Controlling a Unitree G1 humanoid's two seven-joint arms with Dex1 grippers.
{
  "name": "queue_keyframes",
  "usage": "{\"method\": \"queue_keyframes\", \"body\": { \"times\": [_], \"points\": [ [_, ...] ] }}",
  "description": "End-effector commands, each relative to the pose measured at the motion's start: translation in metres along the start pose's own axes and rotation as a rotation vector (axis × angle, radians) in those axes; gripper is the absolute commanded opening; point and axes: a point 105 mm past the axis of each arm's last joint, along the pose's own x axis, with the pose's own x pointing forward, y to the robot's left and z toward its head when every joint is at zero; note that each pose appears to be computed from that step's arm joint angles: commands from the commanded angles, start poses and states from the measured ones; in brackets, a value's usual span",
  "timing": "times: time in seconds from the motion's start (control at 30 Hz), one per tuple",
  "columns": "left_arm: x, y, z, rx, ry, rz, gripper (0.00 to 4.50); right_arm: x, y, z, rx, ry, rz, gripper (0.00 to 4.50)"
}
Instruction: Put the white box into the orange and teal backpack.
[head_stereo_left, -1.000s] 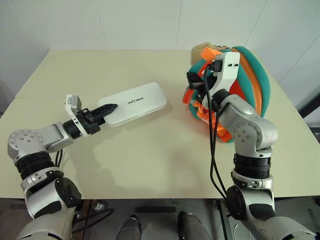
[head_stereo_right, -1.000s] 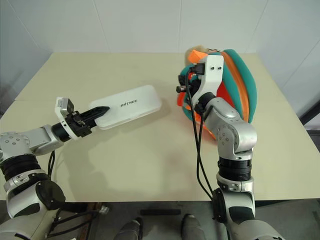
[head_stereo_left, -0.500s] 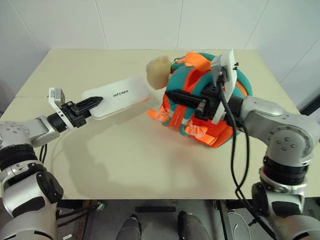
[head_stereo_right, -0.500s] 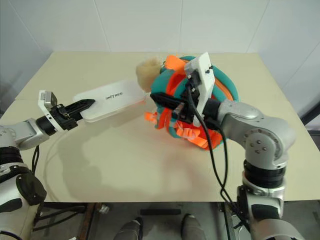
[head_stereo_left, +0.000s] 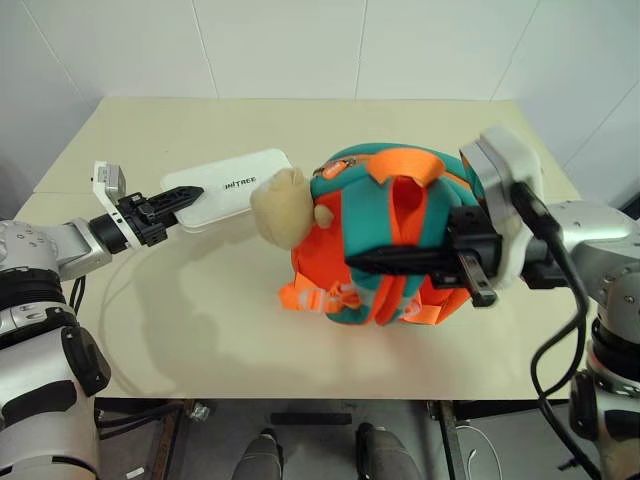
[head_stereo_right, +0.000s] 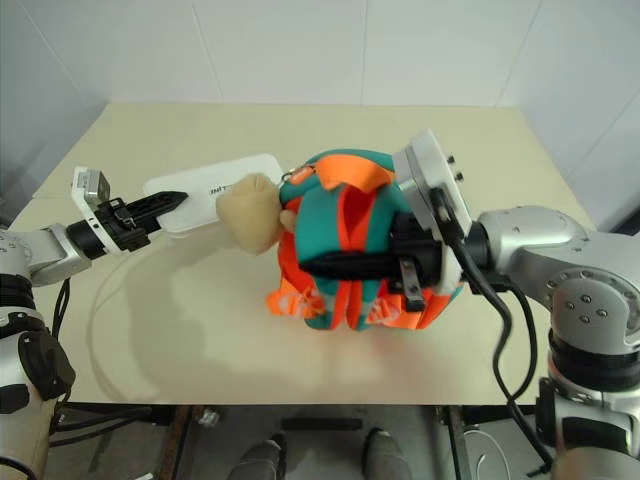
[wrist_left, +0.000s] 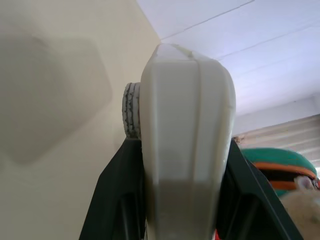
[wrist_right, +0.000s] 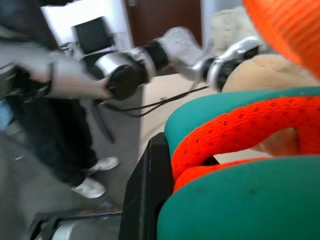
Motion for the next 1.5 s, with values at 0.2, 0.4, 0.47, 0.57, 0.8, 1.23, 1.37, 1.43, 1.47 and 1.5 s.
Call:
{"method": "queue_keyframes", "body": {
  "times": [0.2, 0.4, 0.47, 0.57, 0.8, 1.23, 1.37, 1.43, 1.47, 1.5],
  "points": [
    [-0.016, -0.050, 0.021, 0.471, -0.118, -0.328, 1.25, -0.031, -0.024, -0.017, -0.123, 0.060, -0.065, 0.00],
    [-0.037, -0.066, 0.023, 0.593, -0.122, -0.461, 1.25, -0.045, -0.023, -0.013, -0.137, 0.018, -0.063, 0.00],
    [-0.043, -0.070, 0.024, 0.619, -0.117, -0.495, 1.25, -0.048, -0.019, -0.013, -0.150, 0.014, -0.046, 0.00],
    [-0.051, -0.076, 0.022, 0.658, -0.084, -0.544, 1.25, -0.056, -0.017, -0.015, -0.180, 0.012, -0.037, 0.00],
    [-0.055, -0.083, 0.015, 0.695, 0.002, -0.637, 1.25, -0.064, -0.020, -0.013, -0.212, -0.027, -0.037, 0.00],
    [-0.042, -0.093, -0.003, 0.698, 0.126, -0.717, 1.25, -0.059, -0.021, -0.014, -0.216, -0.062, -0.036, 0.00],
    [-0.040, -0.098, -0.009, 0.684, 0.147, -0.764, 1.25, -0.057, -0.023, -0.015, -0.211, -0.068, -0.042, 0.00],
    [-0.038, -0.101, -0.013, 0.669, 0.166, -0.788, 1.25, -0.056, -0.024, -0.015, -0.209, -0.070, -0.044, 0.00],
    [-0.037, -0.101, -0.016, 0.665, 0.184, -0.790, 1.25, -0.056, -0.025, -0.015, -0.208, -0.070, -0.045, 0.00],
    [-0.036, -0.101, -0.017, 0.662, 0.197, -0.791, 1.25, -0.056, -0.026, -0.015, -0.207, -0.070, -0.047, 0.00]
  ]
}}
